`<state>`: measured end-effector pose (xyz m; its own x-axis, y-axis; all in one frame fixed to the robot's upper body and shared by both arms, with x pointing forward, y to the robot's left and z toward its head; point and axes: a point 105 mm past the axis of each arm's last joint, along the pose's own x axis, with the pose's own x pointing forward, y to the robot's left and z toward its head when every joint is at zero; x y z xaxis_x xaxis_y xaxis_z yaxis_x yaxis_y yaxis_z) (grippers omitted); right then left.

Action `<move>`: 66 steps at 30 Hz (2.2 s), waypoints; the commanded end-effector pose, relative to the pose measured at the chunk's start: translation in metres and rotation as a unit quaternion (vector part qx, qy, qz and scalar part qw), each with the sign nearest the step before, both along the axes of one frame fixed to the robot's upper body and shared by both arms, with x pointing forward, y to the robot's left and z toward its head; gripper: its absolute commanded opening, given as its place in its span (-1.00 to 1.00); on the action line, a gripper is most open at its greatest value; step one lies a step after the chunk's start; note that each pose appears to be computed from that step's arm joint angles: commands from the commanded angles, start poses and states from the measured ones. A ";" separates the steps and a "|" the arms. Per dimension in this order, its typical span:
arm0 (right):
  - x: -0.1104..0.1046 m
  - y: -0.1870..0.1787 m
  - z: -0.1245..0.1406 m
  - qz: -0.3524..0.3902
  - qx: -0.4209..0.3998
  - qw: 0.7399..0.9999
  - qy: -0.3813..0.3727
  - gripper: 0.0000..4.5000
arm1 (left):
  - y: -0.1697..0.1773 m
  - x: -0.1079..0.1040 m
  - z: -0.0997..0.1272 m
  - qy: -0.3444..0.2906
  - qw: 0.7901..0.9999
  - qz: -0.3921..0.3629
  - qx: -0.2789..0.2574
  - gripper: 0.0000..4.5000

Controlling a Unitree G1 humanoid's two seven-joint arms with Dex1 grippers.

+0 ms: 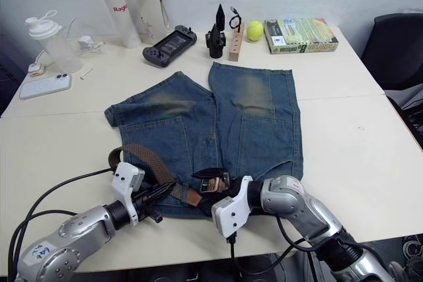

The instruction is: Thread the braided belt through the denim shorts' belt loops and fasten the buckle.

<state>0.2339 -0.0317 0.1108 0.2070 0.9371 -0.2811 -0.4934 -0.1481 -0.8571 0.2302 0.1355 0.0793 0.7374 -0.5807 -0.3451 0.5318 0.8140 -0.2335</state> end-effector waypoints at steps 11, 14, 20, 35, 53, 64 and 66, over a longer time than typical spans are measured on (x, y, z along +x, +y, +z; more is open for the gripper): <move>0.006 0.008 0.015 -0.003 0.032 0.999 -0.034 0.97 | -0.002 -0.013 -0.019 0.051 0.999 -0.010 0.011 -1.00; 0.007 0.008 0.019 -0.001 0.036 0.999 -0.035 0.97 | -0.002 -0.013 -0.019 0.051 0.999 -0.009 0.010 -1.00; 0.003 0.012 0.019 0.015 0.034 0.999 -0.033 0.97 | -0.003 -0.013 -0.019 0.050 0.999 -0.007 0.008 -1.00; -0.002 0.016 0.013 0.035 0.018 0.999 -0.025 -0.99 | -0.002 -0.013 -0.019 0.050 0.999 -0.002 0.006 -1.00; 0.001 0.008 0.004 0.017 -0.006 1.000 0.017 -0.83 | -0.001 -0.013 -0.021 0.051 0.999 0.001 0.007 -1.00; 0.001 0.010 0.008 0.014 0.007 1.000 0.008 0.21 | -0.001 -0.014 -0.021 0.055 0.998 0.000 0.007 -1.00; 0.002 0.010 0.013 0.014 0.014 1.000 0.000 0.21 | -0.001 -0.014 -0.021 0.055 0.998 0.000 0.007 -1.00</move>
